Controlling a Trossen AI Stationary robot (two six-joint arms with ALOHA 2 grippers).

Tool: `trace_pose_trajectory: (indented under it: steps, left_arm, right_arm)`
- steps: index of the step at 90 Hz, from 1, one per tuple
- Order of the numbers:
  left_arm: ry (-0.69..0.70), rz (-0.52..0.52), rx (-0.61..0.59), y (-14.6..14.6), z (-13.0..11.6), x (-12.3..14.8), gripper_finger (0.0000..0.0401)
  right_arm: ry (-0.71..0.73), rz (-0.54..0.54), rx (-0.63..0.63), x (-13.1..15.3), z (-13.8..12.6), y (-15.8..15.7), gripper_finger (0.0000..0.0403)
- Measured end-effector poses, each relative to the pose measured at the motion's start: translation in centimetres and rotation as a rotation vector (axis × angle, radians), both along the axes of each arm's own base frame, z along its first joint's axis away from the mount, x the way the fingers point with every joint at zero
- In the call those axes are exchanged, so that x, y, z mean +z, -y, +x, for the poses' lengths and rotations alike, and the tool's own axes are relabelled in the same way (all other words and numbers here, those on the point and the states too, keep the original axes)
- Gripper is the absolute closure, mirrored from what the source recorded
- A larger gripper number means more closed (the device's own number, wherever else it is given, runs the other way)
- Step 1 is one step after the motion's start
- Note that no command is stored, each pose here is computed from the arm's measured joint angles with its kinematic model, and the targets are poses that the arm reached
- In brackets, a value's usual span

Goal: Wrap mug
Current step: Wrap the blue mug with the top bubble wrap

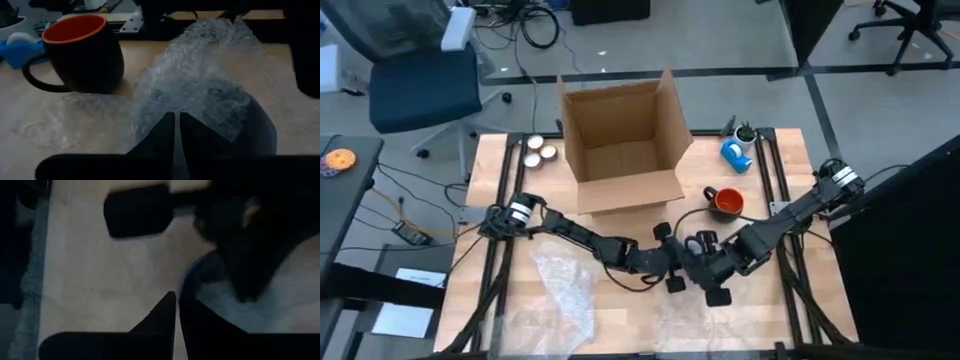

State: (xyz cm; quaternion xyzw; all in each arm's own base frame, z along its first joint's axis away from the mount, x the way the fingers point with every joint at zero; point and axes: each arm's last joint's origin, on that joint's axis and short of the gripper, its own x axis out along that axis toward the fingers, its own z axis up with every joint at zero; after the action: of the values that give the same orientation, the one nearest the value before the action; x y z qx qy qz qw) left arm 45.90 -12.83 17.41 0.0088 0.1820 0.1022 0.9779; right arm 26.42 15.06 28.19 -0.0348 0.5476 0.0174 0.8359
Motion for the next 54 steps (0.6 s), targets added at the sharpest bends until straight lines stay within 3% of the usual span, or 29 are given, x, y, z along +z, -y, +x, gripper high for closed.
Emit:
trace_pose_trajectory:
  steps: [16, 27, 54]
  left_arm:
    - [-0.012, 0.007, -0.004, 0.0, 0.0, -0.1, 0.0386]
    - [-0.010, 0.007, -0.005, 0.0, 0.0, -0.1, 0.0386]
    - [-0.012, 0.010, -0.006, 0.1, 0.1, 0.1, 0.0386]
  right_arm:
    - [-0.077, -0.127, -0.062, 0.3, -0.5, 1.7, 0.0403]
    - [-0.134, -0.159, -0.131, -0.4, -0.8, 2.6, 0.0403]
    - [-0.055, -0.001, -0.050, -3.5, 0.3, 1.7, 0.0403]
